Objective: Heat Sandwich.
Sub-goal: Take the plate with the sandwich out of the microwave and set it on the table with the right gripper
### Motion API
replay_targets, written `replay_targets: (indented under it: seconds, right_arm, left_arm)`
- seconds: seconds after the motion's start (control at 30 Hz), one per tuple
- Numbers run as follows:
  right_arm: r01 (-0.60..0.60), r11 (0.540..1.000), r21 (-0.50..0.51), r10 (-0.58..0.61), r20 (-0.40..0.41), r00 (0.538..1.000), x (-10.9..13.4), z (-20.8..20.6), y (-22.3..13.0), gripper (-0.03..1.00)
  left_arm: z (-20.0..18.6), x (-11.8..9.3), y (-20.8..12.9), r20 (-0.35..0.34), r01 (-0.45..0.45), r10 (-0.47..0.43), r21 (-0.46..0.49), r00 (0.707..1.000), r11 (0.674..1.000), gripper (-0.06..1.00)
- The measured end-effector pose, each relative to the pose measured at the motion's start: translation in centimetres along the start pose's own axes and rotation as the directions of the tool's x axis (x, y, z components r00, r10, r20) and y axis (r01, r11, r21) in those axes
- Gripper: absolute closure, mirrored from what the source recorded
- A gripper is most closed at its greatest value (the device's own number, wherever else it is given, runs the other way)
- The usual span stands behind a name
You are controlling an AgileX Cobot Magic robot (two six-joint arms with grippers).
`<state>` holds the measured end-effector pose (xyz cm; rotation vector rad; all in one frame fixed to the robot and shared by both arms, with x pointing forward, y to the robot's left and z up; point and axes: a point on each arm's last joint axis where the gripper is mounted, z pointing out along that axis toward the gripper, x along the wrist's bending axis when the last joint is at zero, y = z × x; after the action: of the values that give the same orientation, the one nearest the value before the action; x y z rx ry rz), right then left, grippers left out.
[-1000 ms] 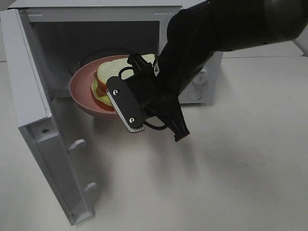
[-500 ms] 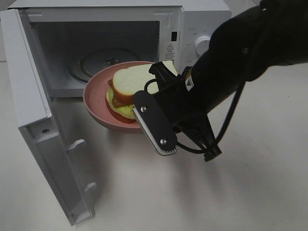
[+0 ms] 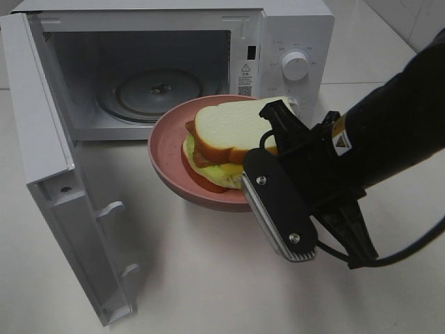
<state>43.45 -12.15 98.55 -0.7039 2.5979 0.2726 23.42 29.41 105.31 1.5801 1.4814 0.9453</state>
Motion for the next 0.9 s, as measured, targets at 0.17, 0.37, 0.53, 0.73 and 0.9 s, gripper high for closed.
replay_targets:
  seconds: [0.17, 0.37, 0.53, 0.73, 0.9]
  right_arm:
    - [-0.042, 0.999, 0.018, 0.042, 0.009, 0.999, 1.7, -1.0, -0.6, 0.90]
    - [-0.110, 0.992, 0.060, 0.108, 0.038, 0.993, 3.7, -2.6, -1.5, 0.90]
    - [-0.154, 0.984, 0.089, 0.151, 0.041, 0.988, 4.8, -3.7, -2.0, 0.90]
    - [-0.254, 0.956, 0.148, 0.251, 0.037, 0.967, 6.0, -4.8, -2.8, 0.90]
    - [-0.349, 0.918, 0.189, 0.345, 0.055, 0.937, 6.4, -5.3, -3.2, 0.90]
  left_arm:
    - [0.0, 0.0, 0.0, 0.000, 0.000, 0.000, 0.000, 1.000, 1.000, -0.05]
    - [0.0, 0.0, 0.0, 0.000, 0.000, 0.000, 0.000, 1.000, 1.000, -0.05]
    - [0.0, 0.0, 0.0, 0.000, 0.000, 0.000, 0.000, 1.000, 1.000, -0.05]
    - [0.0, 0.0, 0.0, 0.000, 0.000, 0.000, 0.000, 1.000, 1.000, -0.05]
    - [0.0, 0.0, 0.0, 0.000, 0.000, 0.000, 0.000, 1.000, 1.000, -0.05]
